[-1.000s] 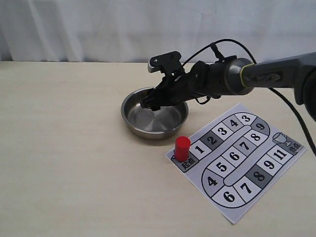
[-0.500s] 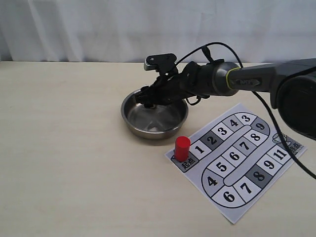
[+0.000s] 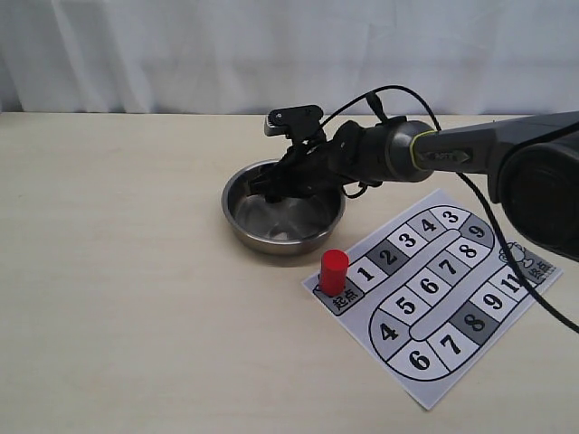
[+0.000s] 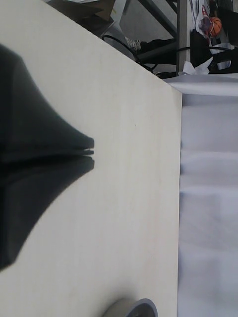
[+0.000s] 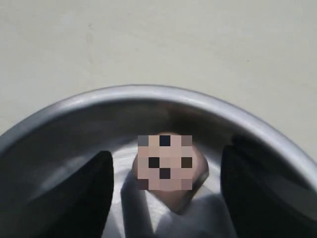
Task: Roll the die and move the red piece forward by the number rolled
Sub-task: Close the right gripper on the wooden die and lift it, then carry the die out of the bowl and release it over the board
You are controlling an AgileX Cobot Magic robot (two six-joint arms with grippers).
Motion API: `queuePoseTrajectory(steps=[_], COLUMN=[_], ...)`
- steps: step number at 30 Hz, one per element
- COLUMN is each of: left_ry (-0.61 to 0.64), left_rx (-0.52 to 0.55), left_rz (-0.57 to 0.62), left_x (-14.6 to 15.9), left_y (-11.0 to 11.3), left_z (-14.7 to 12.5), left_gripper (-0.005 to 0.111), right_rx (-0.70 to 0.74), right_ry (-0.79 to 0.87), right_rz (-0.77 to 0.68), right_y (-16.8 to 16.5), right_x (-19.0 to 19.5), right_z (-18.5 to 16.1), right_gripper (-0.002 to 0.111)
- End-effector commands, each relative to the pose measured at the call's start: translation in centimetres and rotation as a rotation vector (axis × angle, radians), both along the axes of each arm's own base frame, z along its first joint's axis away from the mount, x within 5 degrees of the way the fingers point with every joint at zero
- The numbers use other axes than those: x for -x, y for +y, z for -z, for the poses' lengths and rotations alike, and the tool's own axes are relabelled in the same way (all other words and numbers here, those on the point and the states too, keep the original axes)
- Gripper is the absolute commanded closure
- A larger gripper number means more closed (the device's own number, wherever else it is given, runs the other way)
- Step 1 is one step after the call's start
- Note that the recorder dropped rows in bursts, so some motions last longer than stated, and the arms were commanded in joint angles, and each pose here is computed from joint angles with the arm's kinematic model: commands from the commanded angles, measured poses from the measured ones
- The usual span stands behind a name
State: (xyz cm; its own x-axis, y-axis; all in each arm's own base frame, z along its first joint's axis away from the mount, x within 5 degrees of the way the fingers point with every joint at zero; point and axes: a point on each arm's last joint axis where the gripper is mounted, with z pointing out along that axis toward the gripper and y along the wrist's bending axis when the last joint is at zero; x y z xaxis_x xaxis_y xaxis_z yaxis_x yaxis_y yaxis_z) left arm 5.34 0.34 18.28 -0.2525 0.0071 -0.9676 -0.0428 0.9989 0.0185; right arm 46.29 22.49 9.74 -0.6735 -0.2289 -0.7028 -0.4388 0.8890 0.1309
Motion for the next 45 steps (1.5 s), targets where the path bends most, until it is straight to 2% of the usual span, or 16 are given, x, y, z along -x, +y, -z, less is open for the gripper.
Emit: queuePoseTrajectory(steps=[1,11,17,25,30,38,45], left_ry=[-0.011,-0.011,-0.011,-0.011,-0.011,-0.011,-0.011], left_rx=[0.004,0.006,0.006,0.006,0.006,0.005,0.005], left_rz=[0.0,0.0,0.0,0.0,0.0,0.0,0.0], left_x=[0.0,0.0,0.0,0.0,0.0,0.0,0.0], left_y=[0.0,0.0,0.0,0.0,0.0,0.0,0.0], left_z=[0.0,0.0,0.0,0.0,0.0,0.0,0.0], left_gripper=[0.107,0.107,0.107,0.107,0.107,0.107,0.107], right_rx=[0.005,0.006,0.006,-0.02,0.024,0.328,0.339], right_ry=[-0.018,0.007,0.009,0.055,0.122,0.224,0.279], right_rz=[-0.001,-0.014,-0.029,-0.105,-0.105,0.02,0.137], right_y=[0.0,0.1,0.1,0.4,-0.3,-4.3,-10.1], right_x=[-0.2,0.0,0.1,1.4,2.5,4.7,6.5], right_z=[0.0,0.2,-0.6,-5.0,-7.8,-11.3,-11.6], right_gripper=[0.052,0.104,0.104,0.104,0.104,0.104,0.104])
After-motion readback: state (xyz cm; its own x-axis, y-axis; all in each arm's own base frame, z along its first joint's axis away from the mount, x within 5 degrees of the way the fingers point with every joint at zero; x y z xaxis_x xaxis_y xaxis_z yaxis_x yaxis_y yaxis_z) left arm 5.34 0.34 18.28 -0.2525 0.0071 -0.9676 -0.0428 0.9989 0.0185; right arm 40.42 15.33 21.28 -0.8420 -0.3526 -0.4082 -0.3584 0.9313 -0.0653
